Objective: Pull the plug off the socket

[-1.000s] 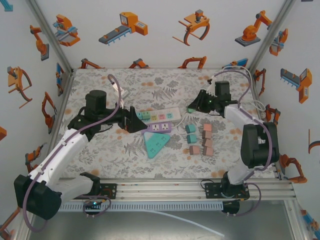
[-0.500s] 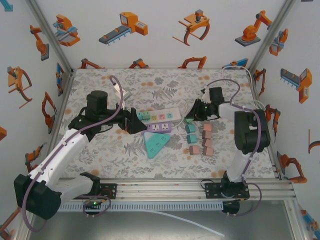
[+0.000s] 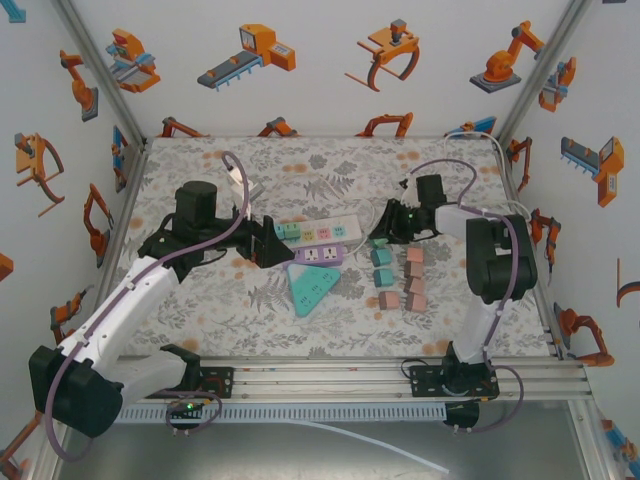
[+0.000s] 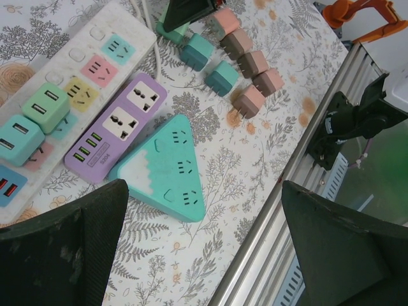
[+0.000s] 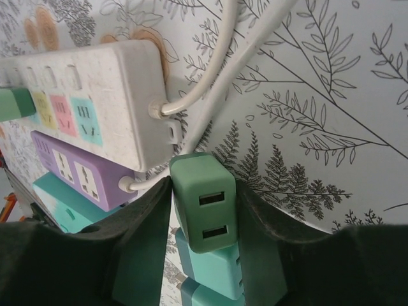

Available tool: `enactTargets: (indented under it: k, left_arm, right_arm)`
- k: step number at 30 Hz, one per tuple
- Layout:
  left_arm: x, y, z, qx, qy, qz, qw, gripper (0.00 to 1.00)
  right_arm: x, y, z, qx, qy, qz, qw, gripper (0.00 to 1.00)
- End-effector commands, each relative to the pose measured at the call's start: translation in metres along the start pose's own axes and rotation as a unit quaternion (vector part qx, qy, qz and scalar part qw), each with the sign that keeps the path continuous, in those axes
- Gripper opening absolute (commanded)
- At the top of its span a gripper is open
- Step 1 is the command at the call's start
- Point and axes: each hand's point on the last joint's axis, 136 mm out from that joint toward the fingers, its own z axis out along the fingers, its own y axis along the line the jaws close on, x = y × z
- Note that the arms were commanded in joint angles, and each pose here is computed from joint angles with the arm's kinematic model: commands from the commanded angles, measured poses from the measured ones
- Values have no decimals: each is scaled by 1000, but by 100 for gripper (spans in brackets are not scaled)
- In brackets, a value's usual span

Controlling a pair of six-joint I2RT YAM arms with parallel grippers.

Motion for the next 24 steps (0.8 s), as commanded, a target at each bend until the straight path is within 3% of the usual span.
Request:
enactTargets:
  k: [1, 6, 11, 18, 24]
  left_arm:
    - [3, -2, 1, 1, 4, 15, 1000, 97]
    - [5, -1, 1, -2, 5, 17, 1000, 97]
    - [5, 1, 1, -7, 5, 19, 1000, 97]
    - [3, 8, -5, -40, -2, 26, 999, 97]
    - [0, 24, -9, -91, -14, 16, 996, 97]
  right_arm:
    - [-1, -3, -1, 21, 5, -14, 1000, 49]
    - [-5, -2, -6, 35, 3, -24, 999, 52]
    - [-7, -2, -15, 59, 2, -47, 997, 65]
    - [-21, 15, -37, 65, -29, -83, 994, 66]
    - [-40, 59, -69, 57, -78, -152, 984, 65]
